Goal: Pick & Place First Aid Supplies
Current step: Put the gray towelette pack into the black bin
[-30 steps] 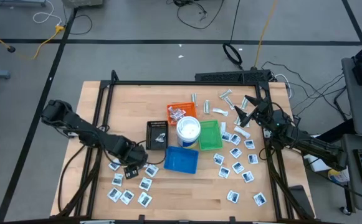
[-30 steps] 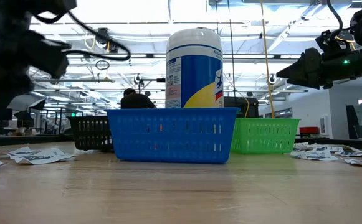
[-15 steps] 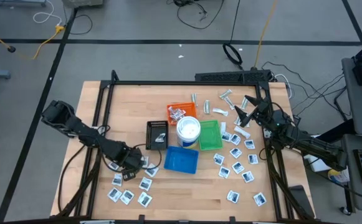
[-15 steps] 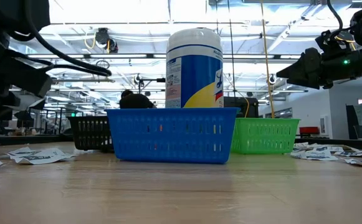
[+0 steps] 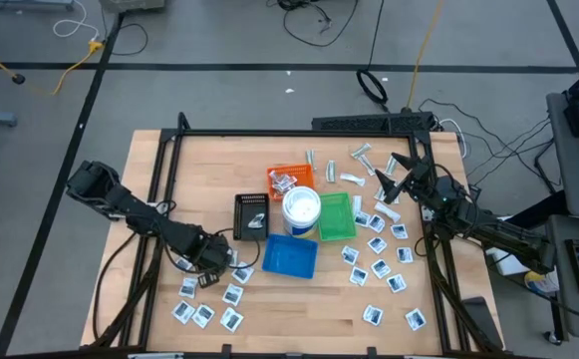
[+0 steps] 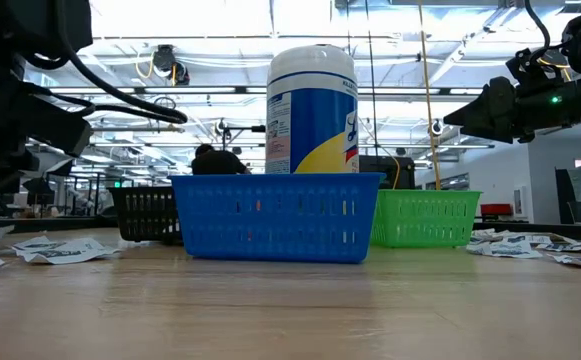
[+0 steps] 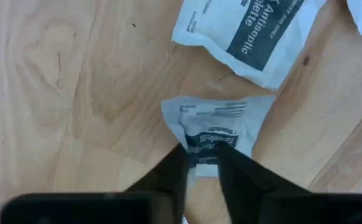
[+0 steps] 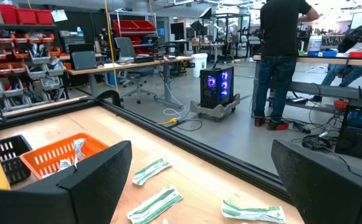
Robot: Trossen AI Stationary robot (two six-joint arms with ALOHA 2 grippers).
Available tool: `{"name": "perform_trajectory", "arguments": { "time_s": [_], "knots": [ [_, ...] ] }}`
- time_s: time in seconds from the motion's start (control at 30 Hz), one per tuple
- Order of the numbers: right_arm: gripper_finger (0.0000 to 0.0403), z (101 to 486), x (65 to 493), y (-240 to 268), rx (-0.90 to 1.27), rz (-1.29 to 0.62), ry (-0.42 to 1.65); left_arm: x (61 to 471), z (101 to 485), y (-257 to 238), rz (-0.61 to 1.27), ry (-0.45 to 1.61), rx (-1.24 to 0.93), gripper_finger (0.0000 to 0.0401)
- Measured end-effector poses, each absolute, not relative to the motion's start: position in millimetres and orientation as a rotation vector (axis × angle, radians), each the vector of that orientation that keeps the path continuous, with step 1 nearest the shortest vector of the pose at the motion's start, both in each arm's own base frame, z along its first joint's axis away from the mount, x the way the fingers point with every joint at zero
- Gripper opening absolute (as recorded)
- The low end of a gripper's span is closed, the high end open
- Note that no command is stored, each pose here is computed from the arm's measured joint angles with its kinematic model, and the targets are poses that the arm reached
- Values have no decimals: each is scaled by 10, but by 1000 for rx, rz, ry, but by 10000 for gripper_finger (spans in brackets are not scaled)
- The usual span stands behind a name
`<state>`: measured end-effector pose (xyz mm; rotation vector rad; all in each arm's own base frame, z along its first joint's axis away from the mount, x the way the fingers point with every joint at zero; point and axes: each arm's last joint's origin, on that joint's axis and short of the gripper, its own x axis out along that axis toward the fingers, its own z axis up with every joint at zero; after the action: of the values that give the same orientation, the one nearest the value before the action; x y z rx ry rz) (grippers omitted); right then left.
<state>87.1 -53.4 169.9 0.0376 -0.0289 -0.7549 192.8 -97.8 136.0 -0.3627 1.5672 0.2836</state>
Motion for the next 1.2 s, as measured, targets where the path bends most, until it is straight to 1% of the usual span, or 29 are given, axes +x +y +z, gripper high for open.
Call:
{"name": "perform_trajectory", "arguments": {
  "time_s": [0.1, 0.17, 0.3, 0.47, 0.73, 0.83, 0.9, 1.2],
  "knots": [
    [380, 1699, 871, -533, 37, -755, -29, 1932, 1363, -970, 246, 1583, -361, 29],
    [380, 1699, 871, -534, 37, -755, -29, 1933, 1380, -965, 210, 1590, -356, 10],
    [380, 1699, 871, -534, 37, -755, -29, 1912, 1472, -927, 198, 1618, -347, 11],
    [380, 1699, 871, -534, 37, -755, -29, 1863, 1668, -810, 220, 1649, -340, 7],
    [380, 1698, 871, -534, 37, -755, -29, 1808, 2000, -644, 195, 1683, -299, 6],
    [380, 1698, 871, -534, 37, -755, -29, 1832, 2089, -559, 246, 1686, -302, 4],
    [380, 1699, 871, -534, 37, -755, -29, 1908, 2151, -483, 259, 1674, -322, 4],
    [380, 1698, 871, -534, 38, -755, -29, 2495, 2351, -136, 298, 1626, -379, 2]
  ]
}}
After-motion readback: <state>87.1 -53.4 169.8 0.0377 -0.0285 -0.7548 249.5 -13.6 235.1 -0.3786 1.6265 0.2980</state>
